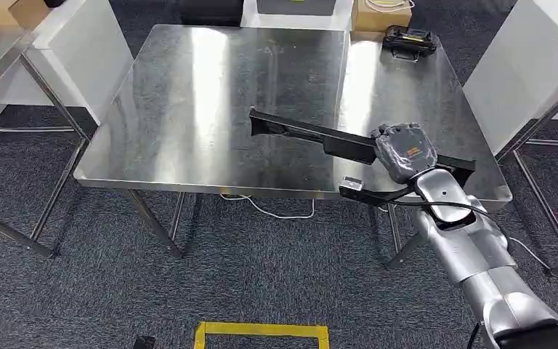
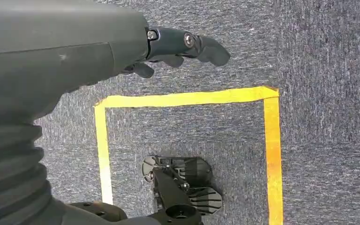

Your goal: Take the parts from the cabinet and place them on the table.

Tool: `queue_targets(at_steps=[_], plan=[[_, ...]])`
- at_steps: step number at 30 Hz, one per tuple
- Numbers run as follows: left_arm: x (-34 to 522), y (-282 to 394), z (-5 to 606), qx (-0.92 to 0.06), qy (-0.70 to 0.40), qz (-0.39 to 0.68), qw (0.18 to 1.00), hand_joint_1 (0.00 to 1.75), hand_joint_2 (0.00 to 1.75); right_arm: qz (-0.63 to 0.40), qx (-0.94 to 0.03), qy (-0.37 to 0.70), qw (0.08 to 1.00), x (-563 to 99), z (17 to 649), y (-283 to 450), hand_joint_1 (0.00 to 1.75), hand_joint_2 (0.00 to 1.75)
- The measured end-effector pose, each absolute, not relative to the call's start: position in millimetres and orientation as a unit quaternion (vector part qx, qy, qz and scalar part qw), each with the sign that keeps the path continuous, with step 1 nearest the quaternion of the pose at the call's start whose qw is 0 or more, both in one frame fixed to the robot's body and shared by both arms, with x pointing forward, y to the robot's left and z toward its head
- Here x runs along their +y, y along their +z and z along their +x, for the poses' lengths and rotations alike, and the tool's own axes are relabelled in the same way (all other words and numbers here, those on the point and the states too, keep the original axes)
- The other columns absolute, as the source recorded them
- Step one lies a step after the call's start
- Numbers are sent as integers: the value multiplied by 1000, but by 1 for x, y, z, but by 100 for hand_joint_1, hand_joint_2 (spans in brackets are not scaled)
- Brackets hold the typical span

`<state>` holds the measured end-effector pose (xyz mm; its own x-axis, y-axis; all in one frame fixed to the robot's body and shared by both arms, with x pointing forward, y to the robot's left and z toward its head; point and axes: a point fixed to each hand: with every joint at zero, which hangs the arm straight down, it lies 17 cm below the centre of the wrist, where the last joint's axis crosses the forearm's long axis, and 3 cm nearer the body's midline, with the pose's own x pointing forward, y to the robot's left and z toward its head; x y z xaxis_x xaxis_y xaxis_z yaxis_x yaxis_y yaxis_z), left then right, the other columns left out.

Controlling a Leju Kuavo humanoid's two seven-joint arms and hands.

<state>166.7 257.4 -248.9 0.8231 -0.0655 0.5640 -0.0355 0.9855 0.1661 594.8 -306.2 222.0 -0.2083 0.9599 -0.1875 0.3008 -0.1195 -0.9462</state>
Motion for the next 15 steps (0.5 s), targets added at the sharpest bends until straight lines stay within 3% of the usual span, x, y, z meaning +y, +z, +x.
queue_targets(at_steps=[9,15], plan=[[258,-249,167,-299,-10,86,950,0,175,-542,-585,504,330,-313,596,225,175,175],[259,-248,168,-304,-10,89,948,0,175,-561,-571,495,338,-351,601,239,175,175]])
